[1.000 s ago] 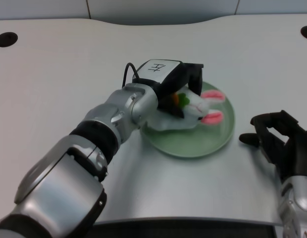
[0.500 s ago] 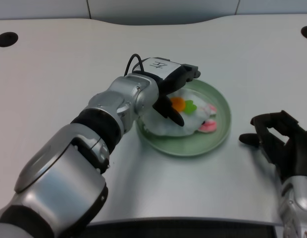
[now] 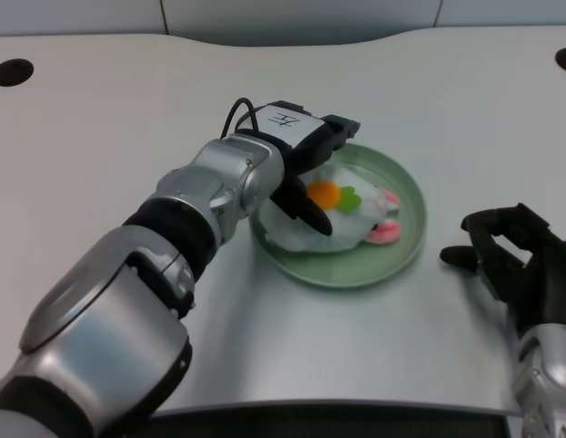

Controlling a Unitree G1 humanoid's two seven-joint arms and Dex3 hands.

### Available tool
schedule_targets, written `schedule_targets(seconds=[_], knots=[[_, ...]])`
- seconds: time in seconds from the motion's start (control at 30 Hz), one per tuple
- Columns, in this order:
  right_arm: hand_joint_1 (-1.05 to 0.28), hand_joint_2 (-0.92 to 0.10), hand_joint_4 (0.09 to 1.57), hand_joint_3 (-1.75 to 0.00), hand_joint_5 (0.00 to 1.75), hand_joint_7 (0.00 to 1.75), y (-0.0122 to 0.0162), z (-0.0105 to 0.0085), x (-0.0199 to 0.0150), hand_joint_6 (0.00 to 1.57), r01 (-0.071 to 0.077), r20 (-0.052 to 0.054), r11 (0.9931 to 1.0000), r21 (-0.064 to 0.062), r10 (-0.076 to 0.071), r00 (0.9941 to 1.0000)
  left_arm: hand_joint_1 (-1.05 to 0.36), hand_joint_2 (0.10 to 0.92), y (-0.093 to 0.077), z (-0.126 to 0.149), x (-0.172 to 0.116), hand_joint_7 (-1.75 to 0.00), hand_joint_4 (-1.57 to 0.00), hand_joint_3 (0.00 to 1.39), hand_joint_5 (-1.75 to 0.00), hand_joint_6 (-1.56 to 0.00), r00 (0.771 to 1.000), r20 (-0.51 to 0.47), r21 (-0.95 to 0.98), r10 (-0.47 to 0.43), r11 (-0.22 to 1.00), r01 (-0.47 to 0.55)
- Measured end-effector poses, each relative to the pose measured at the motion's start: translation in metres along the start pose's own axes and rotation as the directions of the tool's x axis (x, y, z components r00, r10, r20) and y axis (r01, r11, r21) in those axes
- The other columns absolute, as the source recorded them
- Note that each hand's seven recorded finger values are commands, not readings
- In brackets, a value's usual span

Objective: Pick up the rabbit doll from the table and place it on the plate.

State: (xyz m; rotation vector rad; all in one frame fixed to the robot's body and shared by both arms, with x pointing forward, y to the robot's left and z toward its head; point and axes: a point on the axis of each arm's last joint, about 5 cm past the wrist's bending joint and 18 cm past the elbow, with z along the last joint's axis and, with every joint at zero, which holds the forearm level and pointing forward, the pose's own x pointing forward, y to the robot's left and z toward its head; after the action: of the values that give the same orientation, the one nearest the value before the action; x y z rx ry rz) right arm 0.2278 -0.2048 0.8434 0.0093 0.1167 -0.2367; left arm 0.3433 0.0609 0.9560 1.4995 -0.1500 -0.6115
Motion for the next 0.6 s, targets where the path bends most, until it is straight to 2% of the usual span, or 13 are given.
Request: schedule_targets(seconds=[0.13, 0.3, 0.37, 0.43, 0.53, 0.6], knots=[[-0.76, -0.92, 0.84, -0.18, 0.89, 1.26, -0.0001, -0.0030, -0.0005, 0.76, -0.005, -0.015, 0.99998, 0.004, 0.005, 0.99988, -1.05, 0.921, 0.012, -0.011, -0.004, 0.00, 0.00, 0.13, 0.00, 0.00, 0.999, 0.022, -0.062, 0.024, 0.998, -0.022], [-0.76, -0.92, 0.84, -0.18, 0.89, 1.25, -0.0006, -0.0037, -0.0002, 0.76, -0.002, -0.012, 0.99999, 0.004, 0.002, 0.99993, -1.05, 0.921, 0.025, -0.022, -0.009, 0.00, 0.00, 0.13, 0.00, 0.00, 0.999, 0.011, -0.087, 0.043, 0.995, -0.042], [-0.76, -0.92, 0.83, -0.19, 0.88, 1.25, 0.0011, -0.0030, 0.0009, 0.76, -0.007, -0.010, 0.99997, 0.004, 0.007, 0.99993, -1.05, 0.921, 0.031, -0.026, -0.012, 0.00, 0.00, 0.13, 0.00, 0.00, 0.998, 0.033, -0.109, 0.047, 0.993, -0.043], [-0.76, -0.92, 0.83, -0.19, 0.88, 1.25, 0.0014, -0.0027, 0.0014, 0.75, -0.006, -0.010, 0.99997, 0.003, 0.006, 0.99993, -1.05, 0.921, 0.045, -0.033, -0.019, 0.00, 0.00, 0.12, 0.00, 0.00, 0.995, 0.054, -0.120, 0.079, 0.990, -0.072], [-0.76, -0.92, 0.81, -0.19, 0.87, 1.26, 0.0002, -0.0022, 0.0019, 0.74, 0.004, -0.010, 0.99998, -0.004, -0.004, 0.99994, -1.05, 0.919, 0.060, -0.050, -0.032, 0.00, 0.00, 0.10, 0.00, 0.00, 0.993, 0.044, -0.159, 0.107, 0.982, -0.099], [-0.76, -0.92, 0.81, -0.19, 0.86, 1.27, -0.0001, -0.0020, 0.0021, 0.73, 0.005, -0.011, 0.99997, -0.006, -0.005, 0.99993, -1.05, 0.920, 0.060, -0.061, -0.039, 0.00, 0.00, 0.09, 0.00, -0.01, 0.994, 0.024, -0.195, 0.104, 0.976, -0.097]])
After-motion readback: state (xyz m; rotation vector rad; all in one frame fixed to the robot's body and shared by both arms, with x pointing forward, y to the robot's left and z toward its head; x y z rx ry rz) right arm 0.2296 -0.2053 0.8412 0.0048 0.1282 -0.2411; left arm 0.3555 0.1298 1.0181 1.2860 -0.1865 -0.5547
